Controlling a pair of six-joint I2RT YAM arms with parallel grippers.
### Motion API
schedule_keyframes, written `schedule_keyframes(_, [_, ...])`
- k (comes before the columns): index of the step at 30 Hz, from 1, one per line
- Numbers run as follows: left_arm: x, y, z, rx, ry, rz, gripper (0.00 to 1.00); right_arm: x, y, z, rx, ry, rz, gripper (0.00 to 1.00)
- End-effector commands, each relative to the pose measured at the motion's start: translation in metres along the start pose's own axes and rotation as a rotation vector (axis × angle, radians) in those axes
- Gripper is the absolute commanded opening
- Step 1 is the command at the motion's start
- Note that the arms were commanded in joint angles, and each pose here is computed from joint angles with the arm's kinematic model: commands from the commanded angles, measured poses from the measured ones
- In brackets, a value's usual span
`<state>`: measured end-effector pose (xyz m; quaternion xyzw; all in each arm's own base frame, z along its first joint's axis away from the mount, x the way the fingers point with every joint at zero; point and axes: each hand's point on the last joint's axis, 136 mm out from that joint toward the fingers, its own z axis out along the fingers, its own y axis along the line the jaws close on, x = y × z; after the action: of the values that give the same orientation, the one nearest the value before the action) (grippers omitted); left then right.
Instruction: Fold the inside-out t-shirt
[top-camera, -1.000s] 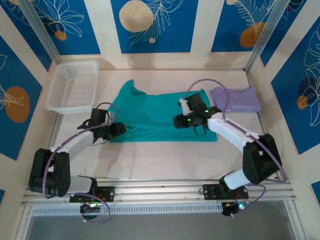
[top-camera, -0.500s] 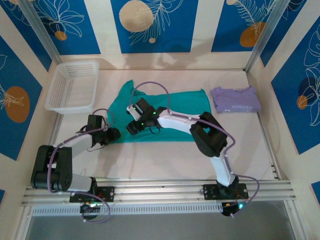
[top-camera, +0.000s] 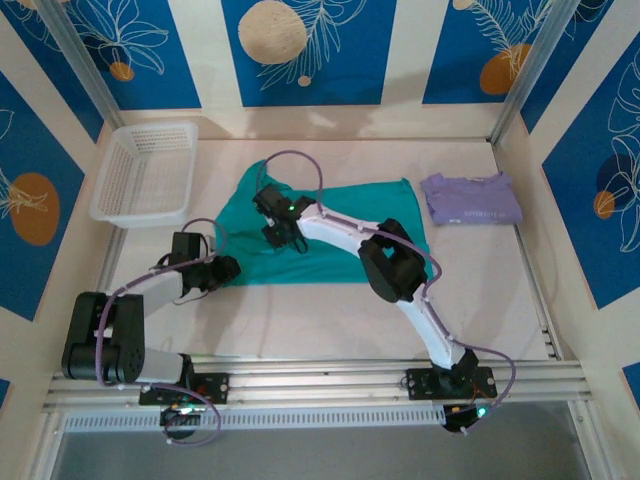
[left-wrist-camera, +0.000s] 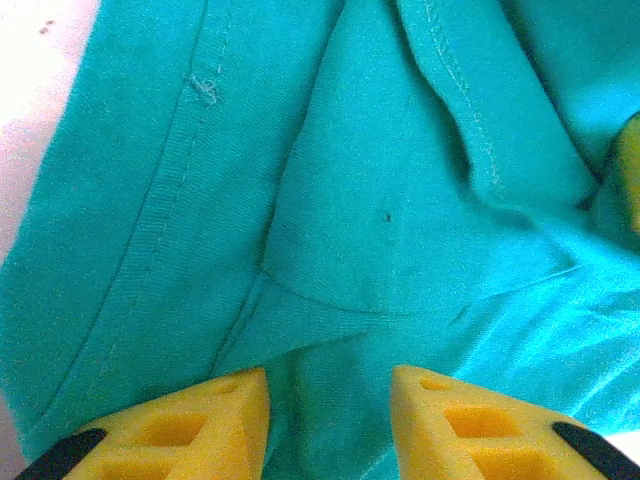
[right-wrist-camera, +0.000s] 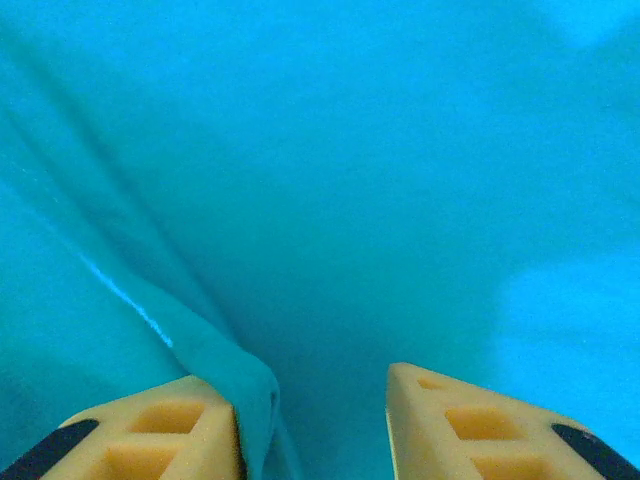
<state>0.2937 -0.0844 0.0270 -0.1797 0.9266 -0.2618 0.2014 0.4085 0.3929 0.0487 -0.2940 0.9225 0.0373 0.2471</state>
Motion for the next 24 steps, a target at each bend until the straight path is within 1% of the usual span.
schedule_keyframes(1, [0.016,0.019,0.003,-0.055,0.047,-0.015,0.38,-0.014,-0.042,-0.012,0.046,0.0,0.156,0.38])
schedule_keyframes(6, [0.015,0.022,0.0,-0.073,0.038,-0.006,0.39,-0.021,-0.061,-0.024,0.024,-0.006,0.224,0.4])
schedule_keyframes(9, [0.011,0.02,-0.003,-0.075,0.025,0.003,0.4,-0.022,-0.07,-0.036,-0.002,-0.012,0.251,0.44])
schedule_keyframes(13, [0.003,0.013,-0.009,-0.066,0.0,0.015,0.43,-0.016,-0.058,-0.058,-0.115,-0.041,0.24,0.47])
schedule_keyframes(15, [-0.004,0.005,-0.013,-0.044,-0.029,0.019,0.46,-0.005,-0.041,-0.07,-0.212,-0.051,0.23,0.47])
schedule_keyframes(18, [-0.02,-0.013,-0.022,0.004,-0.083,0.041,0.49,0.015,-0.023,-0.081,-0.314,-0.039,0.237,0.47])
schedule_keyframes(21, [-0.034,-0.038,-0.029,0.041,-0.127,0.098,0.5,0.034,-0.018,-0.087,-0.37,-0.016,0.279,0.47])
schedule_keyframes(24, [-0.04,-0.063,-0.025,0.059,-0.13,0.167,0.5,0.045,-0.023,-0.094,-0.371,-0.013,0.304,0.46])
